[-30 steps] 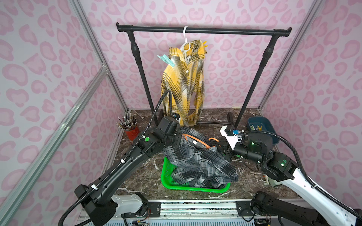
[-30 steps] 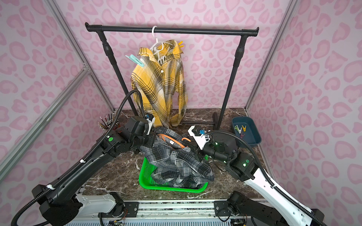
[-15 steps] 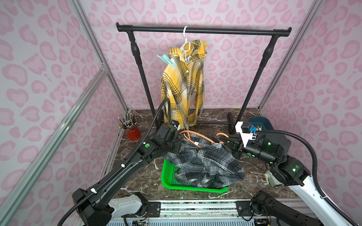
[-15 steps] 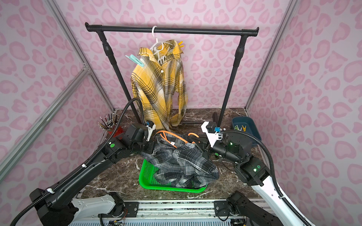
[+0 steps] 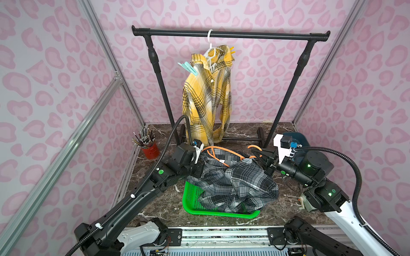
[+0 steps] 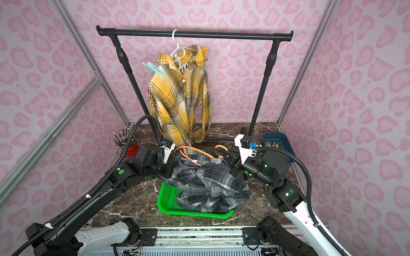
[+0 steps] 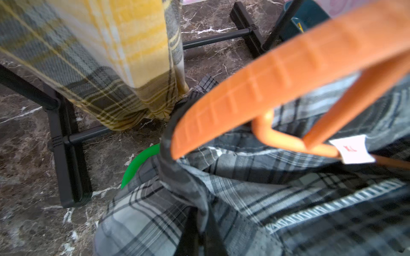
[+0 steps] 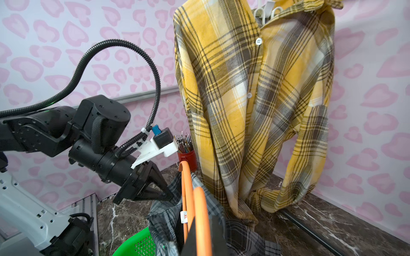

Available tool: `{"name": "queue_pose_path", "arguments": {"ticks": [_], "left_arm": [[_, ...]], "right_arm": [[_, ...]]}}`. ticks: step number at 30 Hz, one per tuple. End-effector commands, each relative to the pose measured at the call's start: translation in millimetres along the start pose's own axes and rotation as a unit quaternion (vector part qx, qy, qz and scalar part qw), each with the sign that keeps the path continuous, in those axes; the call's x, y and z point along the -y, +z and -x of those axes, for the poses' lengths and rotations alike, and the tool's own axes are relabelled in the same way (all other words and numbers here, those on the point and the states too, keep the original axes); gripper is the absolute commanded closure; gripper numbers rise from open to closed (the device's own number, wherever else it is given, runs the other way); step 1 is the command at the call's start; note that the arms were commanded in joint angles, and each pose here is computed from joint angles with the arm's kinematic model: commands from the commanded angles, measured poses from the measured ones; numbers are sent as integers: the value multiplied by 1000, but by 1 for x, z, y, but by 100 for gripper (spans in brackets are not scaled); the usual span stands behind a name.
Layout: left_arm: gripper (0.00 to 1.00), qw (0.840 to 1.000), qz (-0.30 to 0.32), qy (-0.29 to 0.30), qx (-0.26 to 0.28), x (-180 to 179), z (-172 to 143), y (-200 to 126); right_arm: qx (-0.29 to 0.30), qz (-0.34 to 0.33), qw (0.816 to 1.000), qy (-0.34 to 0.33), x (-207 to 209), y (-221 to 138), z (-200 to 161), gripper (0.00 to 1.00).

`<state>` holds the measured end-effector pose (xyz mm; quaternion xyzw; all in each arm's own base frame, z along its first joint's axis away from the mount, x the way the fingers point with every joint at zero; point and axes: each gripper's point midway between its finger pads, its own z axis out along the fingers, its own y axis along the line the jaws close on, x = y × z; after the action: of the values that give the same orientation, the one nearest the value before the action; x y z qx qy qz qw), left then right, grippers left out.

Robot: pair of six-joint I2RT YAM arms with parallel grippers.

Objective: Remove the clothespins securing long-sleeve shirts to the hanger
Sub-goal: Remove the long-sleeve shirt from the hanger.

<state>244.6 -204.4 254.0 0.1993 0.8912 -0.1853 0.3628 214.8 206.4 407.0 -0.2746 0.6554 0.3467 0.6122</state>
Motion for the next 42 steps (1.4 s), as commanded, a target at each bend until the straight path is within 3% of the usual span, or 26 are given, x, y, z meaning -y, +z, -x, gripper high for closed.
{"name": "queue_pose_path", "arguments": {"ticks": [1,4,7,16,24,35,42], "left_arm": [[97,998,-33,0,44,10,11,-12],[97,995,-31,-10,96,7,27,-30],[97,993,-33,-14,113,7,34,-35],[97,994,-33,-44,99,-1,28,-20],[97,995,-53,-46,72,6,23,-3],[97,997,-69,-7,-24,21,-38,19],[95,995,-70,-30,-62,21,-88,24]], "right_arm": [[69,-18,997,-17,5,-1,35,100],[63,-15,998,-18,4,0,33,100],[58,-15,998,-19,3,-3,32,100],[78,-20,996,-22,-1,-20,38,100],[77,2,997,-22,-5,-11,39,100],[120,25,992,-19,-6,10,59,100],[131,31,990,-34,-7,17,75,100]]}}
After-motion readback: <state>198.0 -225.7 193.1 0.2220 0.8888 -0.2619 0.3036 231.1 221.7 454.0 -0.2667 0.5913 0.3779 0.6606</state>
